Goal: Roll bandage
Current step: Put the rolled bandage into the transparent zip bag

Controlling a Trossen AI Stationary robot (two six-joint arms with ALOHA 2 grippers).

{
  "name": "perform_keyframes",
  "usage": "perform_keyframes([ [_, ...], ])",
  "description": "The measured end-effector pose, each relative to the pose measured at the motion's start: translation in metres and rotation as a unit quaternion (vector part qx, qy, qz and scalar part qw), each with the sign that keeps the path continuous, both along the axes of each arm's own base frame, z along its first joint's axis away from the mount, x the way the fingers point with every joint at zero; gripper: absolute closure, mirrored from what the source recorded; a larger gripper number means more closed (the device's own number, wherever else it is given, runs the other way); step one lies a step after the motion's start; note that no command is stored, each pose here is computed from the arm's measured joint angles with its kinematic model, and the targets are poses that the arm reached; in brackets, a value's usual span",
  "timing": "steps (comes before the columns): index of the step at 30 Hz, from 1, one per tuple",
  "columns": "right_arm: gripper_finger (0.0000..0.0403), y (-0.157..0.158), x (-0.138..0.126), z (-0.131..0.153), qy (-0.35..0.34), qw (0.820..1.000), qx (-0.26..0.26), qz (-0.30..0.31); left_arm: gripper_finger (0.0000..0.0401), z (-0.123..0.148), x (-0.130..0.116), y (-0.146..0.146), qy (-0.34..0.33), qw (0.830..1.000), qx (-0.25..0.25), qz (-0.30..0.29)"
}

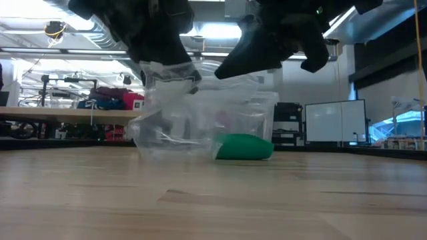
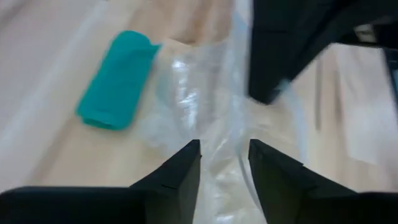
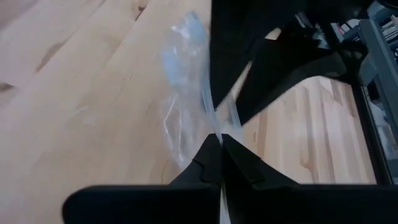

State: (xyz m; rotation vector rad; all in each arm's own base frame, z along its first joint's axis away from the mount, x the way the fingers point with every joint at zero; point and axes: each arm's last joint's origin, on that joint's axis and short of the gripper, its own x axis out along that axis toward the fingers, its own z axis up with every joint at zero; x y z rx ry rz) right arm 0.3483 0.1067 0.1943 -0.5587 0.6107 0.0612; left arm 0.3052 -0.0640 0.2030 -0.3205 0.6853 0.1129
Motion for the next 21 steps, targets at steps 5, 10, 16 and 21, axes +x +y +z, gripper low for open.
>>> perform_keyframes([
  [5,0.0399,-0.002,0.001,0.0,-0.001,1.0,0.001,-0.003,0.0311,0.0,0.005,-0.001,-0.014,0.999,-0.023,-0.037],
  [10,0.04,-0.002,0.001,0.0,0.0,1.0,0.003,-0.001,0.0384,0.0,0.005,-0.001,-0.013,0.999,-0.017,-0.042],
  [16,0.0398,-0.001,0.001,0.0,0.0,1.0,0.012,0.011,0.0398,0.004,-0.013,0.007,0.07,0.997,0.037,0.012],
  [21,0.0397,0.0,0.003,0.003,-0.014,0.999,0.023,0.02,0.0399,0.041,-0.025,0.013,0.07,0.991,0.092,0.067],
])
